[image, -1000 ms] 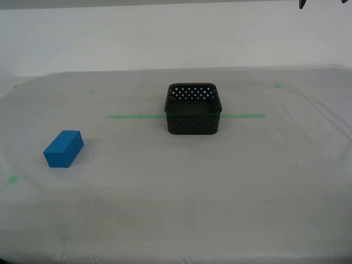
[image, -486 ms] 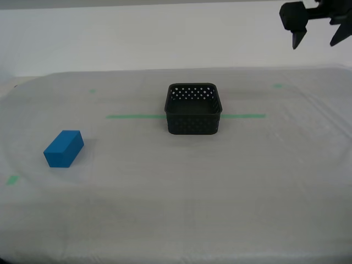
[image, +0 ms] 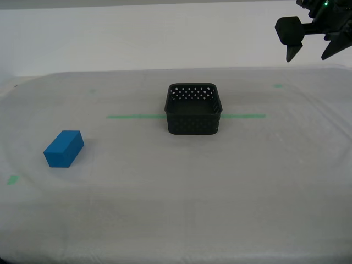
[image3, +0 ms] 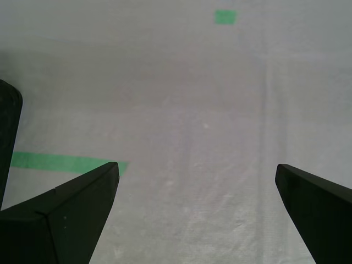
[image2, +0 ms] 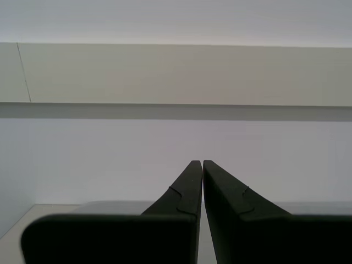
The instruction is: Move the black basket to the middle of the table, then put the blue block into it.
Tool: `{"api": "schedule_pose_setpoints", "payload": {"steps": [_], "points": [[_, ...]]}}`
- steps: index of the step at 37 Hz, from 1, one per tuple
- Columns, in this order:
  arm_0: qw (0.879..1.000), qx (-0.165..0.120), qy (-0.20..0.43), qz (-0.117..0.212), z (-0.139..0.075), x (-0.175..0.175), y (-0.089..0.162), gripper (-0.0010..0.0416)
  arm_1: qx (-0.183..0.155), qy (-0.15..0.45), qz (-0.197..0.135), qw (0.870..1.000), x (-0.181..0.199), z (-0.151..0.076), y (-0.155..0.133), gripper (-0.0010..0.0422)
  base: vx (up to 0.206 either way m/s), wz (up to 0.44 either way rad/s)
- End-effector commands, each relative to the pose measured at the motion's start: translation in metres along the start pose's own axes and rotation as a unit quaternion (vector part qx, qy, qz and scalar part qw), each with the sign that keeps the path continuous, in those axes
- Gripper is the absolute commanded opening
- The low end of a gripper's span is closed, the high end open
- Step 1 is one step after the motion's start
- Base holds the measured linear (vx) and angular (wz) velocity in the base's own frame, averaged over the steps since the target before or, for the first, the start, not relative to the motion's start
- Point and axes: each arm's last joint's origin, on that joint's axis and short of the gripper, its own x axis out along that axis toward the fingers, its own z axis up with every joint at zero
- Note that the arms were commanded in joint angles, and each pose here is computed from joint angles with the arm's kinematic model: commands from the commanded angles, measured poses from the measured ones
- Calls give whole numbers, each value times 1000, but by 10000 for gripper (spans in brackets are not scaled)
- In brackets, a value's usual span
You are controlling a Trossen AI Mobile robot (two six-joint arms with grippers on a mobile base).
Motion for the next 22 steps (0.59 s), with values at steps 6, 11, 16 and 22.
{"api": "schedule_pose_setpoints", "payload": {"steps": [6, 11, 16, 22], "points": [[1000, -2, -2, 0, 1, 0, 0, 398, 1, -2, 0, 1000, 0, 0, 0, 0, 0, 0], [1000, -2, -1, 0, 0, 0, 0, 399, 1, -2, 0, 1000, 0, 0, 0, 0, 0, 0], [1000, -2, -1, 0, 0, 0, 0, 399, 1, -2, 0, 1000, 0, 0, 0, 0, 0, 0], [1000, -2, -1, 0, 0, 0, 0, 398, 1, -2, 0, 1000, 0, 0, 0, 0, 0, 0]]}}
